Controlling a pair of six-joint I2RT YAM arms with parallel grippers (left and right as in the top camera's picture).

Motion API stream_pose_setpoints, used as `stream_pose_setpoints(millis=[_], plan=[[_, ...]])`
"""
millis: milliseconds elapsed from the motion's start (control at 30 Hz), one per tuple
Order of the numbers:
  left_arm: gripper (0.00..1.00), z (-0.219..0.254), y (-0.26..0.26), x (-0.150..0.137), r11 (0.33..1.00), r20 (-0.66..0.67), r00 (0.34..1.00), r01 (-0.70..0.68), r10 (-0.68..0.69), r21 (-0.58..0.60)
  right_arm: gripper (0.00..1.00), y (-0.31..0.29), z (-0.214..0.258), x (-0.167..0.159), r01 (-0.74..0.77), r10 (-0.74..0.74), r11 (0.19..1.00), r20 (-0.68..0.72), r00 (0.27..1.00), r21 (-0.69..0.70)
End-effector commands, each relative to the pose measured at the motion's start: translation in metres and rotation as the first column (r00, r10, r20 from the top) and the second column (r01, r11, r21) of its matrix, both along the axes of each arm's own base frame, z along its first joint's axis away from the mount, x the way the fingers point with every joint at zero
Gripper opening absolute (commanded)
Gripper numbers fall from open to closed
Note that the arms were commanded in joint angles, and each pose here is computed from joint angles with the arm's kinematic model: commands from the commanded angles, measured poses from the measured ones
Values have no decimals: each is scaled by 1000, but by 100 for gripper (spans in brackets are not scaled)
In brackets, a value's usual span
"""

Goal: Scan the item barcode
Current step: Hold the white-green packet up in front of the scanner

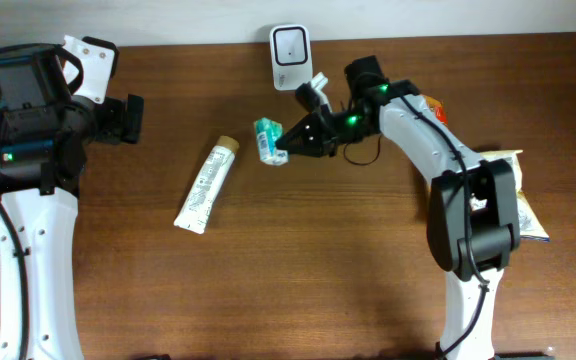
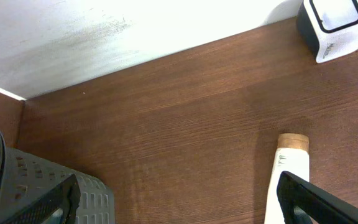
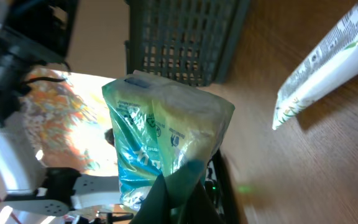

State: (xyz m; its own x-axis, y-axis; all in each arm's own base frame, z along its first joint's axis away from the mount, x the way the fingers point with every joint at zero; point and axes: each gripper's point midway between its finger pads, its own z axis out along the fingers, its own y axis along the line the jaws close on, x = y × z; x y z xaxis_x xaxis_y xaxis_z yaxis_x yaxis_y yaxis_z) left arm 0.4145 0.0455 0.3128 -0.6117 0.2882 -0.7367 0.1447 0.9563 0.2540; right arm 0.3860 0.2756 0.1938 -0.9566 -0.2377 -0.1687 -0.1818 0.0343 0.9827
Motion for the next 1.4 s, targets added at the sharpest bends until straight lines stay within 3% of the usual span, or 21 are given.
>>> stream_pose_setpoints(millis=[0, 100, 367, 467, 567, 667, 700, 733, 767, 800, 867, 967, 1233, 1367], plan=[[99, 10, -1, -1, 1000, 24, 1000, 11, -11, 4, 4, -30, 60, 2, 49, -54, 996, 70, 996, 77], [99, 10, -1, -1, 1000, 25, 1000, 11, -11, 4, 4, -78, 117, 4, 154, -172, 982, 191, 966, 105], [99, 10, -1, -1, 1000, 25, 1000, 11, -11, 3, 4, -91, 123, 9, 181, -203, 977, 229, 952, 113], [99, 10, -1, -1, 1000, 25, 1000, 11, -11, 4, 4, -94, 104, 45, 322, -298, 946, 295, 908, -35], [99, 10, -1, -1, 1000, 25, 1000, 11, -11, 4, 4, -97, 71, 72, 480, -375, 845, 379, 846, -237], [99, 10, -1, -1, 1000, 25, 1000, 11, -11, 4, 4, -107, 65, 86, 642, -275, 567, 617, 738, -516], [99, 10, -1, -1, 1000, 25, 1000, 11, -11, 4, 4, -124, 82, 96, 746, -171, 363, 747, 643, -559], [99, 10, -1, -1, 1000, 25, 1000, 11, -11, 4, 4, -137, 99, 104, 826, -49, 188, 835, 549, -532], [99, 10, -1, -1, 1000, 25, 1000, 11, -11, 4, 4, -142, 112, 109, 872, 66, 83, 876, 478, -482], [99, 10, -1, -1, 1000, 25, 1000, 11, -11, 4, 4, -135, 132, 127, 931, 243, -3, 903, 354, -364], [99, 10, -1, -1, 1000, 25, 1000, 11, -11, 4, 4, -109, 135, 164, 970, 495, -10, 842, 216, -243], [99, 10, -1, -1, 1000, 25, 1000, 11, -11, 4, 4, -94, 113, 207, 981, 710, 15, 693, 126, -194], [99, 10, -1, -1, 1000, 25, 1000, 11, -11, 4, 4, -66, -28, 257, 949, 878, 41, 464, 116, -314], [99, 10, -1, -1, 1000, 24, 1000, 11, -11, 4, 4, -50, -42, 261, 938, 869, 122, 491, 58, -326]])
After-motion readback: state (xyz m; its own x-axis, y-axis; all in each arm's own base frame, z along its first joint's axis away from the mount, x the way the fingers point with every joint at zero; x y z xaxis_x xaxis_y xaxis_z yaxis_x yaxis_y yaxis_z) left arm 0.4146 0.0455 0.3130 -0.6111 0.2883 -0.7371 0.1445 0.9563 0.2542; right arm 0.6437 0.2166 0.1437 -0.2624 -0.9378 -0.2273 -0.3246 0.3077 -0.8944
